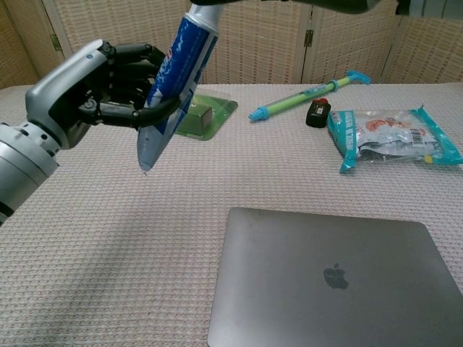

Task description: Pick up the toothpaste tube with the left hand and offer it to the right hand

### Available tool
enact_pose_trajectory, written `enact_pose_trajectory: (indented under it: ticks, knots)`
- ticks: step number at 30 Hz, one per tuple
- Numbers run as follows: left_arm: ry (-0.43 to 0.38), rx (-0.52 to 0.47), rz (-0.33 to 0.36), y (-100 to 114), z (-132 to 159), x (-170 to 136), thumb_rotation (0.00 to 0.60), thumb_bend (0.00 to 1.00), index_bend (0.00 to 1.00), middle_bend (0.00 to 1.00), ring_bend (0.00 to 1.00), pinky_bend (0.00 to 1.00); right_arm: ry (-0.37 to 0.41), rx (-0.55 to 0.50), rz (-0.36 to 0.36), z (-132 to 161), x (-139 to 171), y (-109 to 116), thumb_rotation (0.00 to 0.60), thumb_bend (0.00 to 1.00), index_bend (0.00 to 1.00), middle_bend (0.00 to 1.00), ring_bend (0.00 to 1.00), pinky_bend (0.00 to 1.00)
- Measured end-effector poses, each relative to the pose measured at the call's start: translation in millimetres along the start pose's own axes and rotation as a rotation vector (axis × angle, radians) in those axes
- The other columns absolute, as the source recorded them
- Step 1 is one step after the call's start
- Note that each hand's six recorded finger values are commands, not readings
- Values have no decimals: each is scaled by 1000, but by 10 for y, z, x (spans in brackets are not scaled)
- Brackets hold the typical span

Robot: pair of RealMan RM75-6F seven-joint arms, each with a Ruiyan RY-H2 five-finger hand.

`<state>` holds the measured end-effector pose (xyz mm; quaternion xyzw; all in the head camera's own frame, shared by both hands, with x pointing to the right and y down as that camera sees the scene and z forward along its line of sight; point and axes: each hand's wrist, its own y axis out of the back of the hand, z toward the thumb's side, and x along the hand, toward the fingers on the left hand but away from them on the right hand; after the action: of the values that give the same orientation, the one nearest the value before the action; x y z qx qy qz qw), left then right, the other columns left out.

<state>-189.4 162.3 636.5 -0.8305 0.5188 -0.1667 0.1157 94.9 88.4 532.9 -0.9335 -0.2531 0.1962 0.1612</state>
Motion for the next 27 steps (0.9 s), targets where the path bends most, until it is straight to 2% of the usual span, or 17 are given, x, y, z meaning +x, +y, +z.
enact_pose_trajectory:
  ticks: [5,9,13,18,21,25,27]
  knots:
    - [11,52,-7,13,-75,5,600,749,802,835,725,724,-4,1,-44,-50,61,129,374,82,0,0,0,0]
    - [46,155,-27,79,-242,19,600,757,802,835,718,711,-26,17,-76,-125,178,259,373,82,0,0,0,0]
    - [129,308,-83,173,-499,24,600,758,789,834,682,648,-70,53,-99,-253,347,374,371,82,0,0,0,0]
    - [239,516,-147,324,-790,6,600,759,743,800,635,621,-148,117,-109,-477,589,450,372,82,0,0,0,0]
    - [317,626,-174,426,-968,-22,600,758,653,740,579,588,-182,139,-110,-575,713,457,373,82,0,0,0,0]
    - [420,711,-208,529,-1163,-82,600,752,420,569,427,483,-211,169,-118,-677,881,456,371,82,0,0,0,0]
    - [440,737,-223,544,-1197,-102,600,748,331,492,358,438,-231,189,-127,-750,993,457,372,82,0,0,0,0]
